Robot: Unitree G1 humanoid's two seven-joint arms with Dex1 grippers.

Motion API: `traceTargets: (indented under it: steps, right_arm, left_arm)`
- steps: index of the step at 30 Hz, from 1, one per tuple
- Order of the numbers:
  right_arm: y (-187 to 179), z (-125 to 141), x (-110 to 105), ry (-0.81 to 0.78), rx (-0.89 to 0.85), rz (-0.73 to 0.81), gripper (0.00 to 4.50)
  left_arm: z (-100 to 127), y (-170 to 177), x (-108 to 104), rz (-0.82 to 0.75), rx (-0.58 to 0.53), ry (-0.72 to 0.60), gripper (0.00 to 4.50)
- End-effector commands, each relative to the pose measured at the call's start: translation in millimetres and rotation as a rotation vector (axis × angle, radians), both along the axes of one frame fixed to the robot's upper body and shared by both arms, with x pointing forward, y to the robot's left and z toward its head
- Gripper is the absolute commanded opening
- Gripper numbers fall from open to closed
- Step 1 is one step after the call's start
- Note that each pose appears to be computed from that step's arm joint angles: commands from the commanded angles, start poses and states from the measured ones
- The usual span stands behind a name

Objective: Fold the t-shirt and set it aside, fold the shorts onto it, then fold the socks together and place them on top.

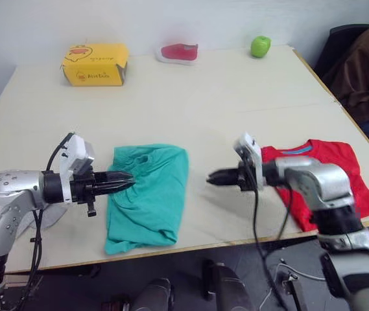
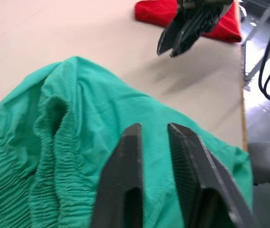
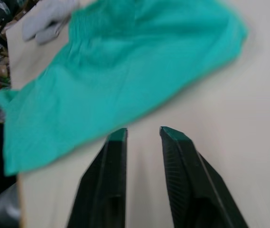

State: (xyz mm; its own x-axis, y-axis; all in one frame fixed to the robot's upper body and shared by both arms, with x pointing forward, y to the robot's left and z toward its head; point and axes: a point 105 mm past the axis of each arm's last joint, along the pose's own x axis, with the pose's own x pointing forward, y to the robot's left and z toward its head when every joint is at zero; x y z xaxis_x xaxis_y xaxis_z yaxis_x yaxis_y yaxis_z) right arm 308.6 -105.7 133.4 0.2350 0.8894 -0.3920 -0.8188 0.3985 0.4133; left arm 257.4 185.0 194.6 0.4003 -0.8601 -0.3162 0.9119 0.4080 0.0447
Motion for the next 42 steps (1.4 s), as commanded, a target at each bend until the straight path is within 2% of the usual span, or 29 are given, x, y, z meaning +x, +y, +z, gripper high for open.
traceTargets:
  steps: [1,6,8,13,19,22,26,31,33,37,42]
  right_arm:
    - [11.9,2.6,-12.9,0.105,0.061,0.011,2.64]
    - [44.0,-5.9,-11.0,0.194,0.133,0.01,4.37]
    - [57.6,-9.7,-8.3,0.219,0.15,0.008,4.5]
    - [100.0,-31.7,3.9,0.242,0.125,-0.013,4.5]
    - [136.8,-19.4,15.2,0.326,0.237,-0.02,4.5]
    - [141.6,-15.8,14.9,0.322,0.246,-0.006,3.84]
    - [137.5,-13.1,11.4,0.31,0.232,0.013,2.47]
    - [128.3,-13.0,19.7,0.217,0.193,-0.033,0.75]
    - [122.7,-9.7,21.1,0.197,0.195,-0.042,0.02]
    - [104.0,5.4,18.9,0.153,0.198,-0.051,0.01]
    - [38.9,39.9,5.7,0.008,0.105,-0.109,0.01]
  left_arm:
    - [13.3,2.4,-0.3,-0.017,0.009,-0.049,2.17]
    - [16.8,1.3,5.7,-0.016,0.014,-0.075,3.72]
    - [15.6,1.6,8.5,-0.019,0.044,-0.1,4.38]
    - [17.4,1.1,8.8,-0.032,0.062,-0.126,4.48]
    - [22.9,5.2,7.8,-0.017,0.089,-0.153,4.48]
    - [24.2,5.4,7.9,-0.011,0.089,-0.162,4.5]
    - [26.6,-0.6,6.6,-0.026,0.055,-0.164,4.5]
    - [24.4,-12.6,-4.5,-0.124,-0.031,-0.052,4.5]
    - [23.9,-17.8,-2.1,-0.138,-0.04,-0.055,4.5]
    - [28.9,-33.9,-1.9,-0.214,-0.096,-0.044,4.5]
    - [47.7,-63.7,-4.1,-0.365,-0.222,-0.025,4.5]
